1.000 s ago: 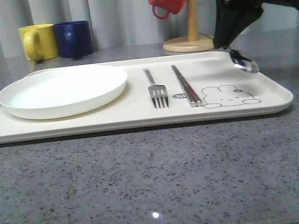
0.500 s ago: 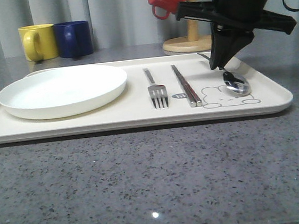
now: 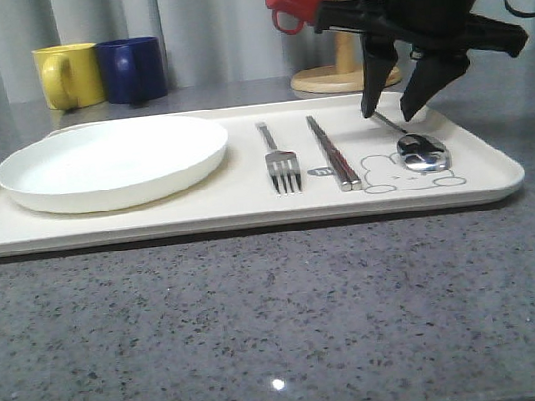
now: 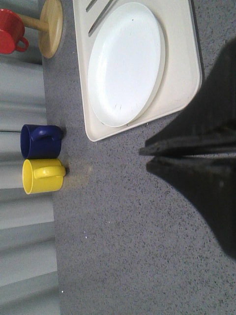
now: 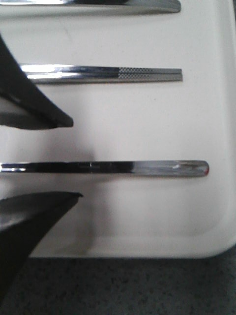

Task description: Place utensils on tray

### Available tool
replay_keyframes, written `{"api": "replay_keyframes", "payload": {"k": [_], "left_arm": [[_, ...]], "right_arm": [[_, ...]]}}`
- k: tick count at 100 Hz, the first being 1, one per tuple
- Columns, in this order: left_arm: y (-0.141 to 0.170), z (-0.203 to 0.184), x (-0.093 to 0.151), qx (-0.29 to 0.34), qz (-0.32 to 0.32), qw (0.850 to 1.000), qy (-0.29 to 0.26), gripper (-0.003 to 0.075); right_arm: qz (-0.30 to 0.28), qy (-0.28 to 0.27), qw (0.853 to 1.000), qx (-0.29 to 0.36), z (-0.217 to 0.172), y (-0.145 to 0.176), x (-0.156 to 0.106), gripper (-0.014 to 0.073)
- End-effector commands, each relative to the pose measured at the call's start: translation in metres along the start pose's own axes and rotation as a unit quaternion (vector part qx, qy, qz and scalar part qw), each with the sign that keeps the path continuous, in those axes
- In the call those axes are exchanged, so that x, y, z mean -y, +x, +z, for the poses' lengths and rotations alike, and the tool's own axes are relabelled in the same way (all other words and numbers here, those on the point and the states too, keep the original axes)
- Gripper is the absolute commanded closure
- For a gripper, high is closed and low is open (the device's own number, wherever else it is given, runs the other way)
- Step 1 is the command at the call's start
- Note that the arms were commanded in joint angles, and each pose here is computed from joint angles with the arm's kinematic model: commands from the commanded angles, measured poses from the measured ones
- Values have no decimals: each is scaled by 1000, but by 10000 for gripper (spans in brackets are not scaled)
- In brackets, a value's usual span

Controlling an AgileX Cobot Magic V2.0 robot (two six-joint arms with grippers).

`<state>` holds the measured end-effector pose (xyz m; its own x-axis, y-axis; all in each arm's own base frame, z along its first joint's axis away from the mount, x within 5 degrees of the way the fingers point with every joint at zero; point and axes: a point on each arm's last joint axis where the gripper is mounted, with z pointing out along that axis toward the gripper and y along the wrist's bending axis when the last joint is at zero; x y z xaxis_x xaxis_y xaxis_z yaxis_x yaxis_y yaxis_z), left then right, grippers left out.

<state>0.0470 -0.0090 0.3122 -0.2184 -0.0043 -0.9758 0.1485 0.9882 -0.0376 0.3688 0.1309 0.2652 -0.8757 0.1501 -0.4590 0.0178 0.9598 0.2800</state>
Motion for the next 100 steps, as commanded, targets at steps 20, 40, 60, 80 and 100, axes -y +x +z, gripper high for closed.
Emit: {"api": "replay_keyframes", "payload": {"k": [20, 40, 60, 80, 100], "left_arm": [[-14, -2, 1, 45, -6, 999, 4, 739], [-14, -2, 1, 45, -6, 999, 4, 739], [-14, -2, 1, 45, -6, 999, 4, 739], [-14, -2, 1, 45, -6, 999, 4, 739], [-14, -2, 1, 45, -6, 999, 4, 739]], "right_arm": [[-41, 1, 993, 108, -81, -16, 0, 685], [-13, 14, 989, 149, -124, -18, 24, 670], [17, 54, 984, 170, -157, -4, 66, 670], [46, 80, 977, 190, -177, 30, 95, 670], [19, 87, 960, 264, -192, 69, 103, 670]]}}
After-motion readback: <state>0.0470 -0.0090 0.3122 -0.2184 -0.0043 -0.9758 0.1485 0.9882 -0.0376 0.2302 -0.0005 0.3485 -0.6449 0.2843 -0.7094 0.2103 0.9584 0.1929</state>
